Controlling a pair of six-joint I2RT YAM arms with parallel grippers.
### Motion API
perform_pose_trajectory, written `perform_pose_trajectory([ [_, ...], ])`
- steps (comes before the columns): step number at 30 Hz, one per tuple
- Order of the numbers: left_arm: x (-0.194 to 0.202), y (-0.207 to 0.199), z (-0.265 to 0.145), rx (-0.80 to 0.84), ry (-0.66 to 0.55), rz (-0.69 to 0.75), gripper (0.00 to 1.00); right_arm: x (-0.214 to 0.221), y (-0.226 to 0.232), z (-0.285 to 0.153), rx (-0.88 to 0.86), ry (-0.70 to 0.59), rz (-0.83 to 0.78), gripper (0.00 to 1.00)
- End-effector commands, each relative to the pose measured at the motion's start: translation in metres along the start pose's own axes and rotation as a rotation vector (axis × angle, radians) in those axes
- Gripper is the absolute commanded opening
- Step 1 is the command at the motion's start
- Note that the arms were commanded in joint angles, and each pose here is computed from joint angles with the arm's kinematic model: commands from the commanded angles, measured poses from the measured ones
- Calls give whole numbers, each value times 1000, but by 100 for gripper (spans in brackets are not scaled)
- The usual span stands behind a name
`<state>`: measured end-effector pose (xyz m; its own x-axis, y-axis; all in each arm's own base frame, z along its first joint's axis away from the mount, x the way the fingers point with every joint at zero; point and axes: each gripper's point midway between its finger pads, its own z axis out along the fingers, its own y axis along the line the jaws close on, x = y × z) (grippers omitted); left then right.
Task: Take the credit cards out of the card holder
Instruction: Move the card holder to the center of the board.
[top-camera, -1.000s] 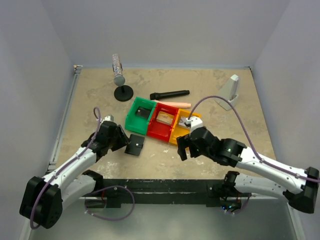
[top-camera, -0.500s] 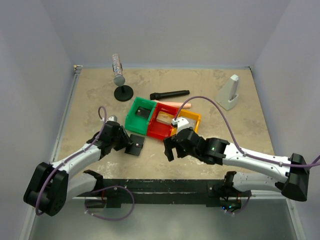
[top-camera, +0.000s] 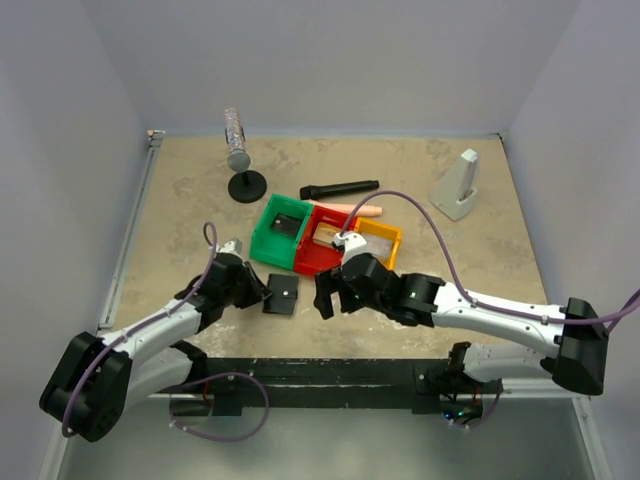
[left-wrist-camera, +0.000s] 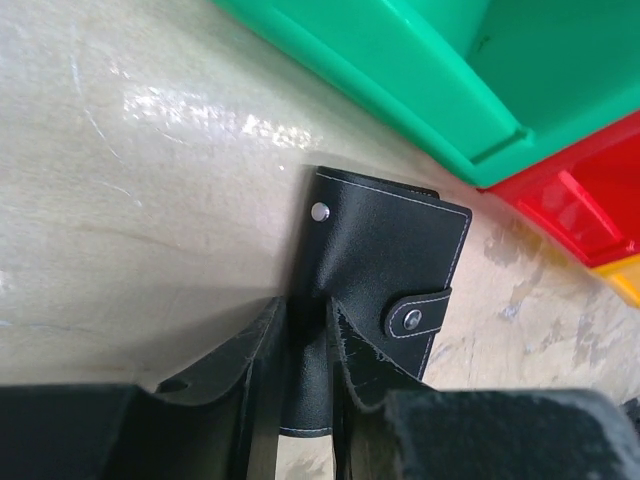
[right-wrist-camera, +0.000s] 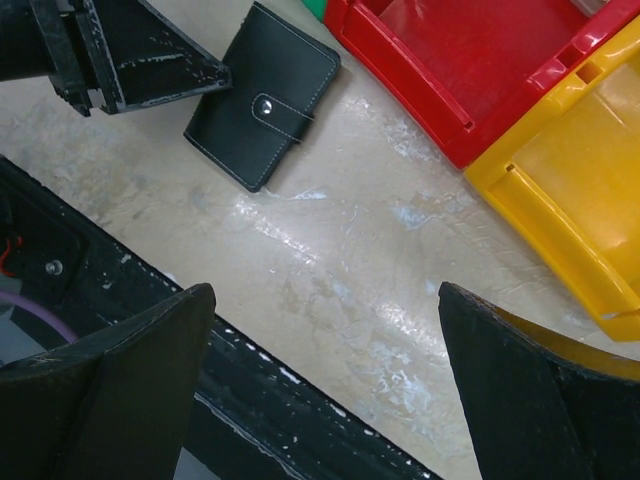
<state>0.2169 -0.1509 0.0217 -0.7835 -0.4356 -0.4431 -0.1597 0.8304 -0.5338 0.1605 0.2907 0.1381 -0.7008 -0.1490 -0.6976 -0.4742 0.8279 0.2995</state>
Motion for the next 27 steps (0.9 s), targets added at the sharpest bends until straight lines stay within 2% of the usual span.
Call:
perform_pose_trajectory([
  [1,18,-3,-2,39,39,35,24,-1,15,3,-48,-17,41,99],
  [12,57,-25,-11,112,93,45,24,26,11,7,5,11,72,99],
  [21,65,-52,-12,163,80,-51,26,44,-17,8,123,-4,261,97],
  [25,63,-58,-10,169,67,-65,32,55,-10,13,38,-17,349,96],
  [27,63,-59,-8,173,64,-72,33,61,-5,14,17,26,317,97],
])
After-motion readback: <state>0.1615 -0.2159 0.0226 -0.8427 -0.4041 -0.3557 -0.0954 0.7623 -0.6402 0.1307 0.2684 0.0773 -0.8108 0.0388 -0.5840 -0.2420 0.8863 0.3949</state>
